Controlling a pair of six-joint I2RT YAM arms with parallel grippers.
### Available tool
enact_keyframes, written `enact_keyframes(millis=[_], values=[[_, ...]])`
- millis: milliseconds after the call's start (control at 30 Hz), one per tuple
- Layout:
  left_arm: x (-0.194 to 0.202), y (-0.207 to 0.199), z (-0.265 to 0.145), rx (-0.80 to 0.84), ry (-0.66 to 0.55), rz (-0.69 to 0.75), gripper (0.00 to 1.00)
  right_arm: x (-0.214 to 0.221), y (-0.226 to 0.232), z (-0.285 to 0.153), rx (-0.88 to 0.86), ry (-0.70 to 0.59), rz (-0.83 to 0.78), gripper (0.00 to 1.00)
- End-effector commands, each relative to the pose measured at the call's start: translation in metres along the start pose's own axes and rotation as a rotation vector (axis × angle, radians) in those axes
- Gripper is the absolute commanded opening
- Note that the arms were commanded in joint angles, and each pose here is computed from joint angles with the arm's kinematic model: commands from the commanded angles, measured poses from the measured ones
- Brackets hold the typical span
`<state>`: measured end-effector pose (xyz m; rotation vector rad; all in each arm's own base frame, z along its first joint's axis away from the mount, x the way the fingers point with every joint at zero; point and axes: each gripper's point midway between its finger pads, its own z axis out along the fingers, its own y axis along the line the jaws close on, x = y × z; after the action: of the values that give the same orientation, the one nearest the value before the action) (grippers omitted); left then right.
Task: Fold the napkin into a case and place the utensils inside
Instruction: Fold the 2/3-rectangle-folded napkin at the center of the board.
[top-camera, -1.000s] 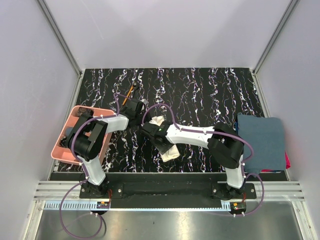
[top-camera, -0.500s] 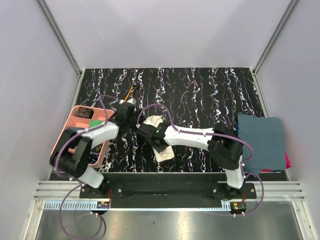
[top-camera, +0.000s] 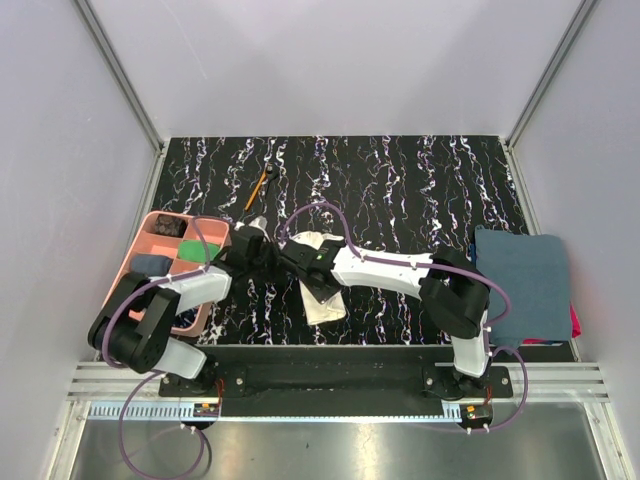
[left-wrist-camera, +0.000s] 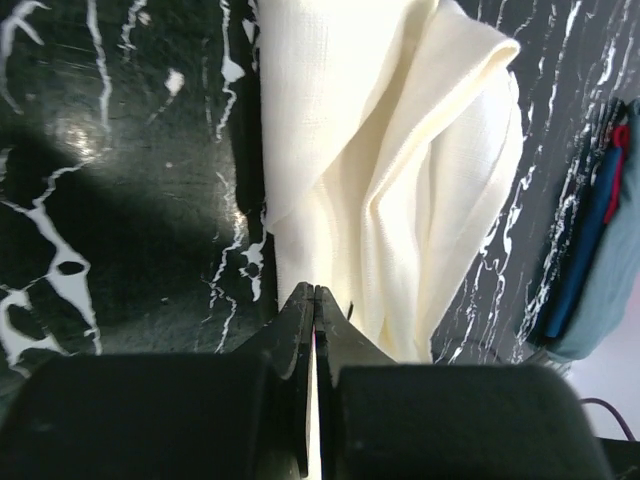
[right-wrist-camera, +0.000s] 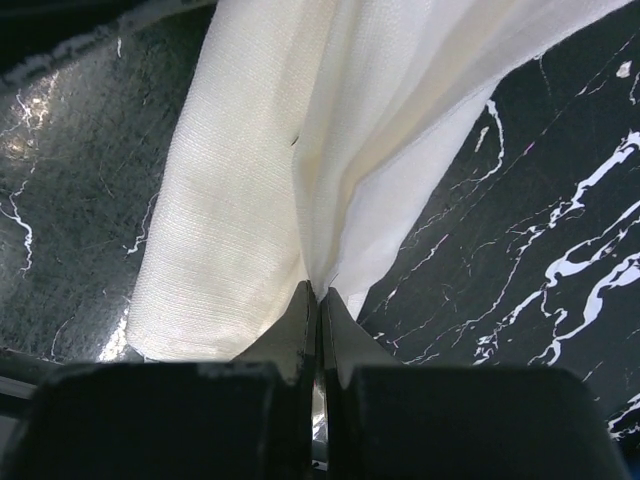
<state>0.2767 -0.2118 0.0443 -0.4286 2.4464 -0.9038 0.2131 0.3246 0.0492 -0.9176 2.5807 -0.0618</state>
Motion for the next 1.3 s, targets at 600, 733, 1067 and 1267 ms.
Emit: enact_keyframes(millis=[600,733,1067,1267], values=[[0.075,0.000,0.032,0.016,0.076,-0.014,0.00,-0.029,0.027,-0.027,-0.202,-0.062,0.170,0.00],[0.077,0.001,0.031,0.015,0.067,-0.023,0.00,-0.025,0.043,-0.019,-0.309,-0.042,0.233,0.00],[0.073,-0.004,0.023,0.017,0.035,0.012,0.00,-0.014,0.042,0.014,-0.401,-0.031,0.341,0.00],[0.060,-0.005,0.001,-0.045,0.018,0.089,0.12,-0.012,0.034,0.014,-0.418,-0.032,0.374,0.00]])
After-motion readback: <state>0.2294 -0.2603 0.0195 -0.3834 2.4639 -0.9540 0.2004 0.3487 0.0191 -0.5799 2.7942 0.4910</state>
